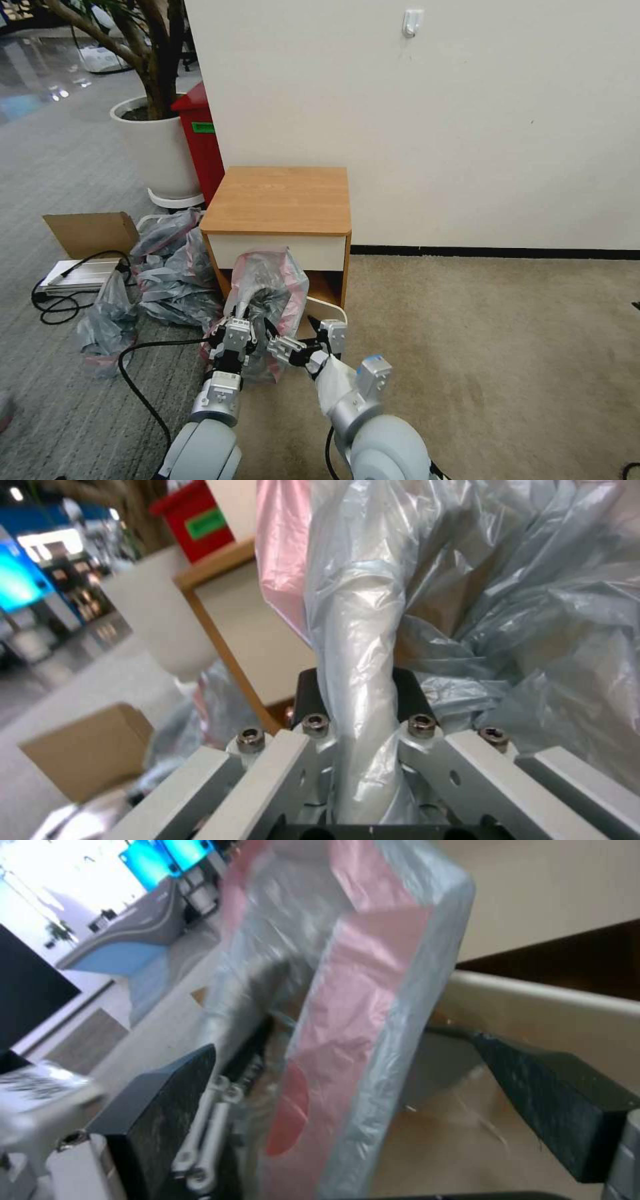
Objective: Pick up the garbage bag from the table and place it over the trash can.
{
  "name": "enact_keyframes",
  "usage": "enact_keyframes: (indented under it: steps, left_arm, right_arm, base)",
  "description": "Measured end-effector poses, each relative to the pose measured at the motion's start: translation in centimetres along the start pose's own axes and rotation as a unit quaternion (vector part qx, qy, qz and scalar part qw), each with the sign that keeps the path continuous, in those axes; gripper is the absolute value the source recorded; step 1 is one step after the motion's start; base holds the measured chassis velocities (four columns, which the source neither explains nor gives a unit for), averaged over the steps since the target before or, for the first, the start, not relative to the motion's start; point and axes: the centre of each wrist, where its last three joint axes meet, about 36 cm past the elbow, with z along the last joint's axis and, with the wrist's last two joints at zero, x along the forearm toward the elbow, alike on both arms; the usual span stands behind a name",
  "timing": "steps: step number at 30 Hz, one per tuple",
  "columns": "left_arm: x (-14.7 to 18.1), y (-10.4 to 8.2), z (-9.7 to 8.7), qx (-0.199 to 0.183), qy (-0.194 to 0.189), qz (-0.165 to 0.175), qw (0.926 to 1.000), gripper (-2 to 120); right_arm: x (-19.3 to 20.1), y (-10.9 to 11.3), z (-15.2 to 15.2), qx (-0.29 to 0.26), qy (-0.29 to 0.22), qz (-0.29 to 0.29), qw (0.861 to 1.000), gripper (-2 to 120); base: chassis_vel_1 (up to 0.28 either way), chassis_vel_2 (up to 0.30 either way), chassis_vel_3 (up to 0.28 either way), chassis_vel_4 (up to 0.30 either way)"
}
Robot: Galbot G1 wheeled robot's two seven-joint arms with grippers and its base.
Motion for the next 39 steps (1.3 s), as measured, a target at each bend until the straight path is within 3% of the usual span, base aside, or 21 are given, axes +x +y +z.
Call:
enact_keyframes:
  steps: [5,14,20,28,39]
  left_arm:
    - [0.2,-0.1,0.3,-0.014,-0.009,-0.006,0.9998,5]
    - [0.4,-0.3,0.6,-0.013,-0.008,-0.013,0.9998,5]
    - [0.2,-0.3,0.8,-0.012,-0.005,-0.020,0.9997,5]
    - [0.2,0.0,1.3,-0.005,0.005,-0.029,0.9996,5]
    - [0.4,0.2,1.5,0.008,-0.006,-0.030,0.9995,5]
  right_arm:
    - [-1.3,-0.2,0.9,0.009,0.012,0.020,1.000,87]
    - [-1.8,-0.9,1.0,0.022,0.004,0.036,0.999,50]
    - [-1.7,-1.2,1.0,0.028,-0.002,0.041,0.999,34]
    - [-1.7,-1.6,0.7,0.029,-0.016,0.045,0.998,0]
    - [-2.0,-2.4,0.6,0.037,-0.031,0.045,0.998,0]
  base:
    - [0.000,0.000,0.000,0.000]
    - [0.000,0.000,0.000,0.000]
    - [0.000,0.000,0.000,0.000]
    - [0.000,0.000,0.000,0.000]
    - [0.000,0.000,0.000,0.000]
